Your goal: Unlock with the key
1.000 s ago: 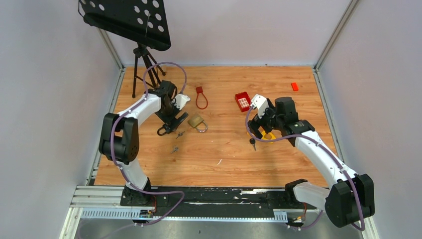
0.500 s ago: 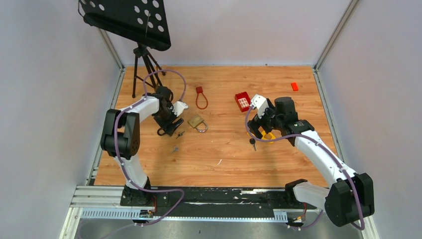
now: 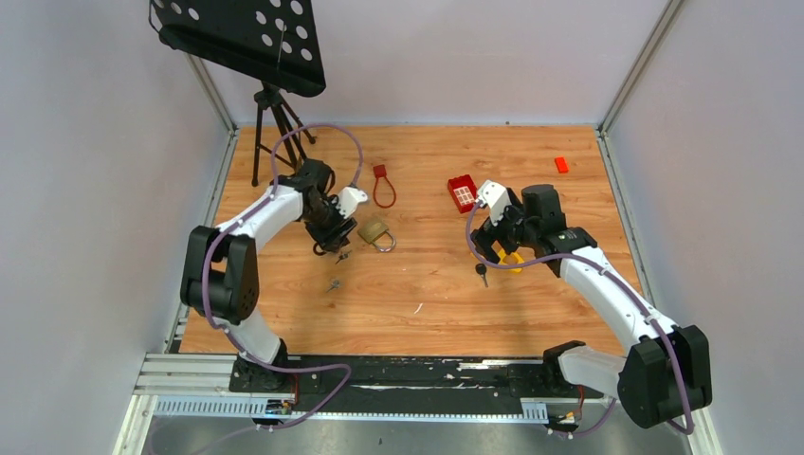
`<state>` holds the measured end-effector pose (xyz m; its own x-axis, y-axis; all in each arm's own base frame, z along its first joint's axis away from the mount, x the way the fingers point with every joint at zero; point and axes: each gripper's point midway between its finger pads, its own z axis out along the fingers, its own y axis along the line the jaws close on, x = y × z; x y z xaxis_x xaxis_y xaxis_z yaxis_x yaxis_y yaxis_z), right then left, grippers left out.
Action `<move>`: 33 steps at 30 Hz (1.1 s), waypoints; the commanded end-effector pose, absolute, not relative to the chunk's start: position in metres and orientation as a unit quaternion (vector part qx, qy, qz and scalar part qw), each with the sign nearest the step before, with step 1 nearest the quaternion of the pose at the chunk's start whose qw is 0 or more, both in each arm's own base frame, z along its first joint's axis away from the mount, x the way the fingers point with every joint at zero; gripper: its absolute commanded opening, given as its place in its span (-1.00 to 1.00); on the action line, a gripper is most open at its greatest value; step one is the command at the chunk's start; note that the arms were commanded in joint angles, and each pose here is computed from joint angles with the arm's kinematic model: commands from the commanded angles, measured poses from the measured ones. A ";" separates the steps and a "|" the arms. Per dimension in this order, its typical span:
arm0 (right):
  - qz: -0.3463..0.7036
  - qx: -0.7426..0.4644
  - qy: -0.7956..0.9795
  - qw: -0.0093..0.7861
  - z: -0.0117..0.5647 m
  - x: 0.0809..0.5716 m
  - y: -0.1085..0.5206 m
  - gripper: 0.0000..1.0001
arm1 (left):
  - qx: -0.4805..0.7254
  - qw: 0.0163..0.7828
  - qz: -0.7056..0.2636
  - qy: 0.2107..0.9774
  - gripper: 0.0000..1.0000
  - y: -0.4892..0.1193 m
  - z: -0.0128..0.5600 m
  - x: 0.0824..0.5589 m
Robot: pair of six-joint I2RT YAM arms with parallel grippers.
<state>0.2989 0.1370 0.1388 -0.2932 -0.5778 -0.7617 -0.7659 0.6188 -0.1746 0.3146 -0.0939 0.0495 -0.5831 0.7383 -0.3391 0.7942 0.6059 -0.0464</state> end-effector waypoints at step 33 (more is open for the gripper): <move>0.129 -0.390 0.824 0.391 0.136 0.297 0.119 0.91 | 0.630 0.268 -0.084 0.724 1.00 -0.262 0.081 0.236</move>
